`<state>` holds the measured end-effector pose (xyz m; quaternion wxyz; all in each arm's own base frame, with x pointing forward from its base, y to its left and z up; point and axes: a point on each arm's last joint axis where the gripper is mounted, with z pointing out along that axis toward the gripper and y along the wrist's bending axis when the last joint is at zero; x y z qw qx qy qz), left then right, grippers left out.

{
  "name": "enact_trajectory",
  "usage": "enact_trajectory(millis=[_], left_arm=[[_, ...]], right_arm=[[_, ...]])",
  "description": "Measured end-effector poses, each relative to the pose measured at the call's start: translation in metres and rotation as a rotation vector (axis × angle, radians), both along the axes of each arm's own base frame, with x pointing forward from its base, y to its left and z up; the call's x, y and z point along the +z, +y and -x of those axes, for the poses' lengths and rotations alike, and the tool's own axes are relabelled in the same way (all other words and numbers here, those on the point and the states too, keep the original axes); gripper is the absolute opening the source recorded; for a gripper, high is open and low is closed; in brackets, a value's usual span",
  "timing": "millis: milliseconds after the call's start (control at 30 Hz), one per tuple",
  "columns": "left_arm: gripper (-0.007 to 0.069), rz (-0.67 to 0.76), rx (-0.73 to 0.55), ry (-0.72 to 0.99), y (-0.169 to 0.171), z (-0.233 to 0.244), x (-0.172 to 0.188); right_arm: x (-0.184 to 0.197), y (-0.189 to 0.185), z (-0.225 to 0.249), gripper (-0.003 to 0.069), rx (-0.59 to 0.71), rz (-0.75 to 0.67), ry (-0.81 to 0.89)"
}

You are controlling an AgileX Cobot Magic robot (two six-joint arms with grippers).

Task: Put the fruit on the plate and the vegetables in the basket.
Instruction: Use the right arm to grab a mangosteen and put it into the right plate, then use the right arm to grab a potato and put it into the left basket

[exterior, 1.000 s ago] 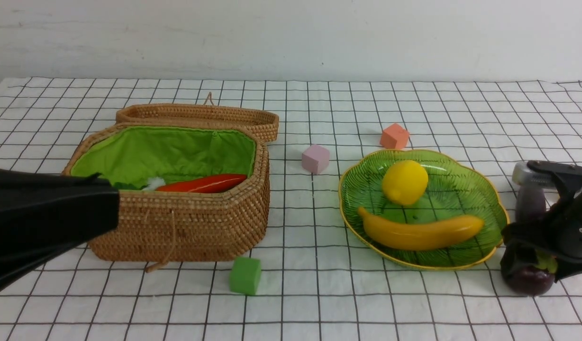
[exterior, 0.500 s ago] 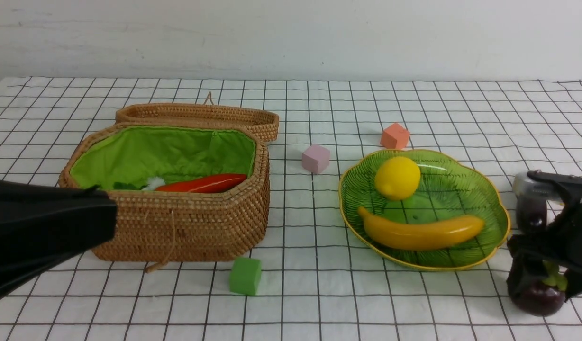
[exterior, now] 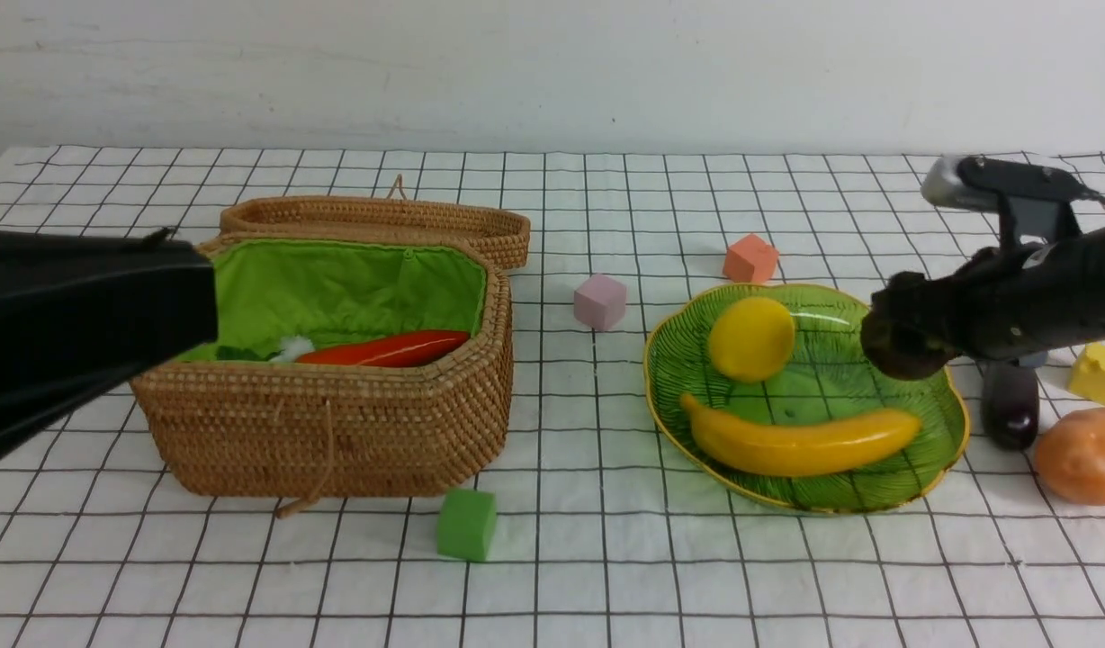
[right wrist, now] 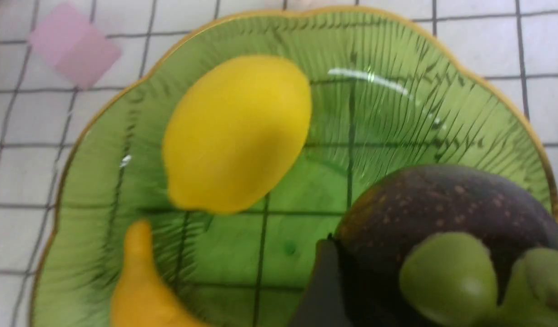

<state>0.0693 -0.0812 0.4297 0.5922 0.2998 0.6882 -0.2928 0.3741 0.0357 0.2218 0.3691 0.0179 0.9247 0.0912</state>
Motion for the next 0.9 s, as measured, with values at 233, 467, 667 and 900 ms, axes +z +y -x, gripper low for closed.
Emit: enact_trajectory(millis=[233, 467, 667, 900], left_arm=[[-0.0013, 0.013, -0.008, 0.015, -0.001, 0.001, 0.0], [-0.0013, 0.017, -0.01, 0.019, -0.001, 0.001, 0.0], [-0.0013, 0.017, -0.01, 0.019, -0.001, 0.001, 0.0], [-0.0013, 0.017, -0.01, 0.019, -0.001, 0.001, 0.0]], right_arm=[[-0.004, 0.001, 0.001, 0.068, 0.006, -0.001, 0.025], [0.056, -0.01, 0.033, 0.0619, 0.019, -0.023, -0.027], [0.076, -0.07, 0.069, 0.0462, -0.231, -0.088, 0.114], [0.039, -0.13, 0.073, 0.0489, -0.554, -0.237, 0.281]])
